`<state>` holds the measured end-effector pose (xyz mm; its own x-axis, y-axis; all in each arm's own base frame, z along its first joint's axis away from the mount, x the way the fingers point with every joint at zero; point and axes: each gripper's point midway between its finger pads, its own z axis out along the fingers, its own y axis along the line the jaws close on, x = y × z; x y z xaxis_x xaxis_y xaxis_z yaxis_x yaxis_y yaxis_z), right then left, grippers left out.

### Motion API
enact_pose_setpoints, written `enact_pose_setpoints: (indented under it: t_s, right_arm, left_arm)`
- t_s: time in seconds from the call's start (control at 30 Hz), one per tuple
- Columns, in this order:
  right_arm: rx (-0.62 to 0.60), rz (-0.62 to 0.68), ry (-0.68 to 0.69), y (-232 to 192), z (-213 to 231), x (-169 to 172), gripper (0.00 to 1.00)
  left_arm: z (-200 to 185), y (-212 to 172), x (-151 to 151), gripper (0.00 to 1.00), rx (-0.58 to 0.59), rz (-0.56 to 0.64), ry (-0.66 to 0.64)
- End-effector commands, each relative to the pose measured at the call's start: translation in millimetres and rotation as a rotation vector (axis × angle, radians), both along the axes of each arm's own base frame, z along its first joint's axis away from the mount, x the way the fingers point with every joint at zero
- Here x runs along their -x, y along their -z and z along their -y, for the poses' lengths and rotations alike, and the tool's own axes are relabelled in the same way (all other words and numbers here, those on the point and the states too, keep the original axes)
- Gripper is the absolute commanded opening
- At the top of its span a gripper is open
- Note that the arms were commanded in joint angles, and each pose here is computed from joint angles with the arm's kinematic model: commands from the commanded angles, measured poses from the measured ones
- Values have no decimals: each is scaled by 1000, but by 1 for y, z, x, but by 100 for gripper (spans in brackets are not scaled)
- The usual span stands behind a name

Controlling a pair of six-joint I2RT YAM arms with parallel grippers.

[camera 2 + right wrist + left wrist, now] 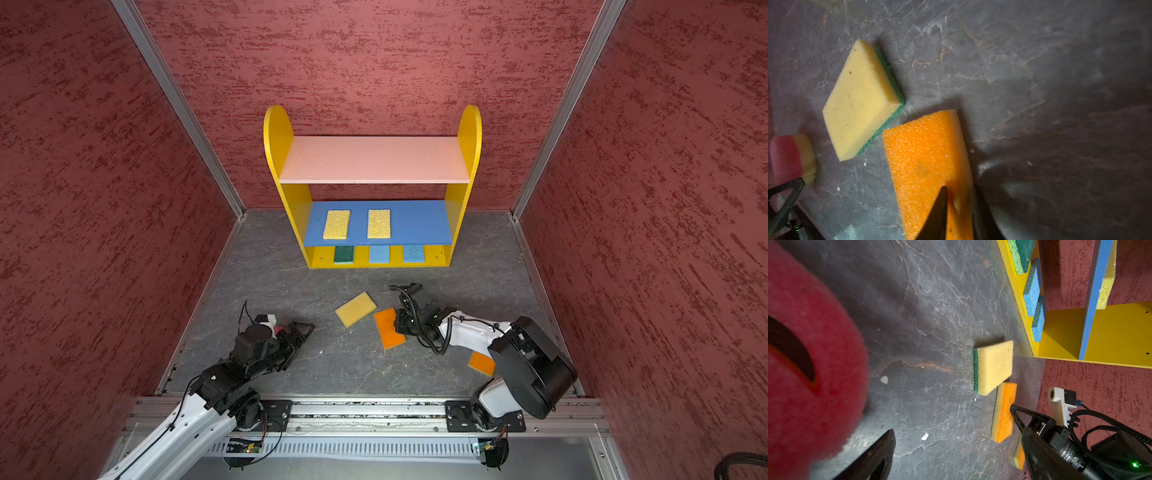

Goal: Place and organize the cleaning sponges onto the shelf
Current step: 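Grasp the orange sponge on the floor with the right gripper, then lift the orange sponge upright with the right gripper while the left gripper approaches it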

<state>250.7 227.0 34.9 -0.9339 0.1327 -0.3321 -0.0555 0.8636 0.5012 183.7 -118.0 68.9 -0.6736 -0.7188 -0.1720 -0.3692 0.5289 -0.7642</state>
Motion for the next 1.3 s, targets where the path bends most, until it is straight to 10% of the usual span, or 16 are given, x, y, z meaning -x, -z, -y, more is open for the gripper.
enact_pose_setpoints:
  t_s: [0.0,0.23,0.4,0.63,1.27]
  right_arm:
    - [-3,54,16,-16,3,-7,46]
    - [-14,20,-7,-5,4,5,57]
    - [-49,-31,-13,11,0,14,44]
    - [-88,-44,-35,12,-8,16,0]
    - [-464,120,-143,-111,-51,13,0]
  left_arm:
    - [2,6,1,95,-6,-21,25]
    - [15,3,-14,95,14,-9,55]
    - [27,0,-22,94,-35,-22,109]
    - [64,-5,-33,94,-54,0,201]
    - [200,-84,-61,100,86,260,518]
